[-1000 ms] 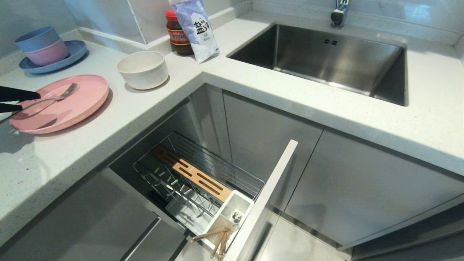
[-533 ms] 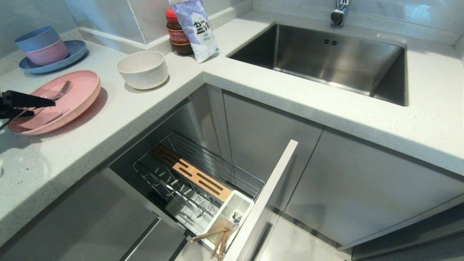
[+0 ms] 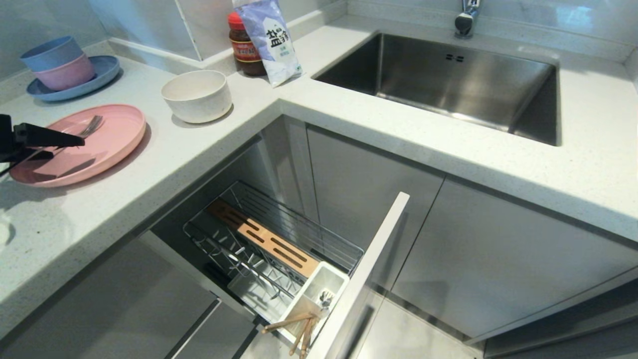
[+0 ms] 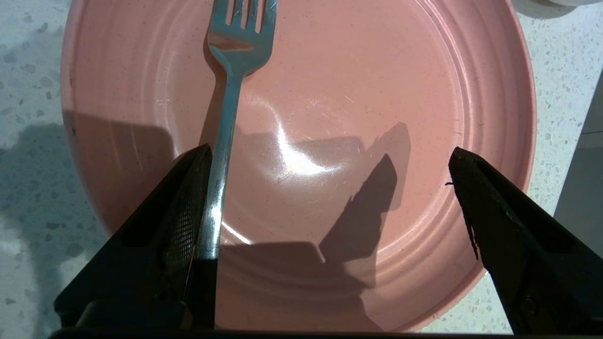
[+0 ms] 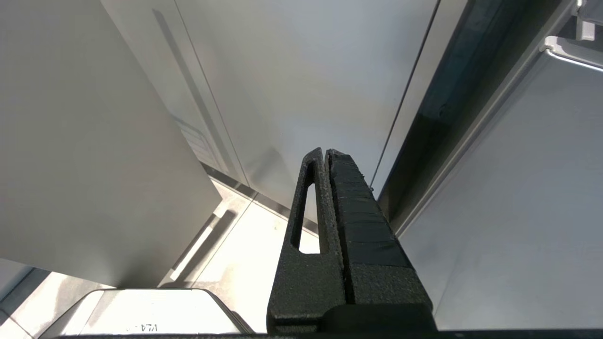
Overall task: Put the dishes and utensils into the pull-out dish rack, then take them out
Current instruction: Pick up the fork and place it in the cupboard
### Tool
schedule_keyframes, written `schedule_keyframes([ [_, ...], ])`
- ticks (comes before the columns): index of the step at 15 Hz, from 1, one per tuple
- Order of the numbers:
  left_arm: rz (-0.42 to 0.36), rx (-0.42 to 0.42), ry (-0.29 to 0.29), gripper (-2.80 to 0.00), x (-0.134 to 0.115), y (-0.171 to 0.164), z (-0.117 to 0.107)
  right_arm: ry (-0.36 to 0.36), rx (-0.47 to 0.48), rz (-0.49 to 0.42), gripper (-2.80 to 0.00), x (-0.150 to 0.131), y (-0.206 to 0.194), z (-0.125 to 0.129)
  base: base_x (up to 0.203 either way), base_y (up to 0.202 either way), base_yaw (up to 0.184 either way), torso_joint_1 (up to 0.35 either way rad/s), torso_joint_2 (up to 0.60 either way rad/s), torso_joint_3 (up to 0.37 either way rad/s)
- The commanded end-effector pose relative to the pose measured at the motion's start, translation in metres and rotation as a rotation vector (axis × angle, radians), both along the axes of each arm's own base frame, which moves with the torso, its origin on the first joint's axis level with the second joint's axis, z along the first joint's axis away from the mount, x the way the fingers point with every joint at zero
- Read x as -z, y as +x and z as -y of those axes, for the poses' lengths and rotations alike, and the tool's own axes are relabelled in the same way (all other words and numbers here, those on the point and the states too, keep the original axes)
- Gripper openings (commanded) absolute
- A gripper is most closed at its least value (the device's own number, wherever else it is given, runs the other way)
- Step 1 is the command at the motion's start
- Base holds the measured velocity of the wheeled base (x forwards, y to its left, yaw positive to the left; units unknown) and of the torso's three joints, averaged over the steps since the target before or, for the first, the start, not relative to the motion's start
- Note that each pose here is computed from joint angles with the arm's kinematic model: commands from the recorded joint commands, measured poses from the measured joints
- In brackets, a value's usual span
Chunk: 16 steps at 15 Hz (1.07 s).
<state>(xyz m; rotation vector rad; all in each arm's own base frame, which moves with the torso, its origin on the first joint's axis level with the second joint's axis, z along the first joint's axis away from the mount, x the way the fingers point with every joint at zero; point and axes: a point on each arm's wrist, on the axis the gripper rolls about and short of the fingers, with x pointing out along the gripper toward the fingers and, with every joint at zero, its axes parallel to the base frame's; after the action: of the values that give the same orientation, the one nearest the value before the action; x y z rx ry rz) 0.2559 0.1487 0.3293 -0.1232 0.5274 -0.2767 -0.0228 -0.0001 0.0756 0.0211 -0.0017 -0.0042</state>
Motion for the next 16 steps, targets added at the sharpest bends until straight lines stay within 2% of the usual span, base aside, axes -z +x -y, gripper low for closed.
schedule_keyframes([
  [1, -0.022, -0.021, 0.019, 0.0, 0.001, 0.002, 0.003, 0.0, 0.0, 0.001, -2.8, 0.0, 0.0, 0.0, 0.0, 0.0, 0.0, 0.0, 0.0, 0.0],
  [6, -0.057, -0.074, 0.06, 0.0, 0.001, 0.007, 0.01, 0.0, 0.0, 0.001, -2.8, 0.0, 0.0, 0.0, 0.0, 0.0, 0.0, 0.0, 0.0, 0.0],
  [16, -0.068, -0.067, 0.061, 0.0, 0.001, 0.009, 0.017, 0.0, 0.0, 0.001, -2.8, 0.0, 0.0, 0.0, 0.0, 0.0, 0.0, 0.0, 0.0, 0.0],
])
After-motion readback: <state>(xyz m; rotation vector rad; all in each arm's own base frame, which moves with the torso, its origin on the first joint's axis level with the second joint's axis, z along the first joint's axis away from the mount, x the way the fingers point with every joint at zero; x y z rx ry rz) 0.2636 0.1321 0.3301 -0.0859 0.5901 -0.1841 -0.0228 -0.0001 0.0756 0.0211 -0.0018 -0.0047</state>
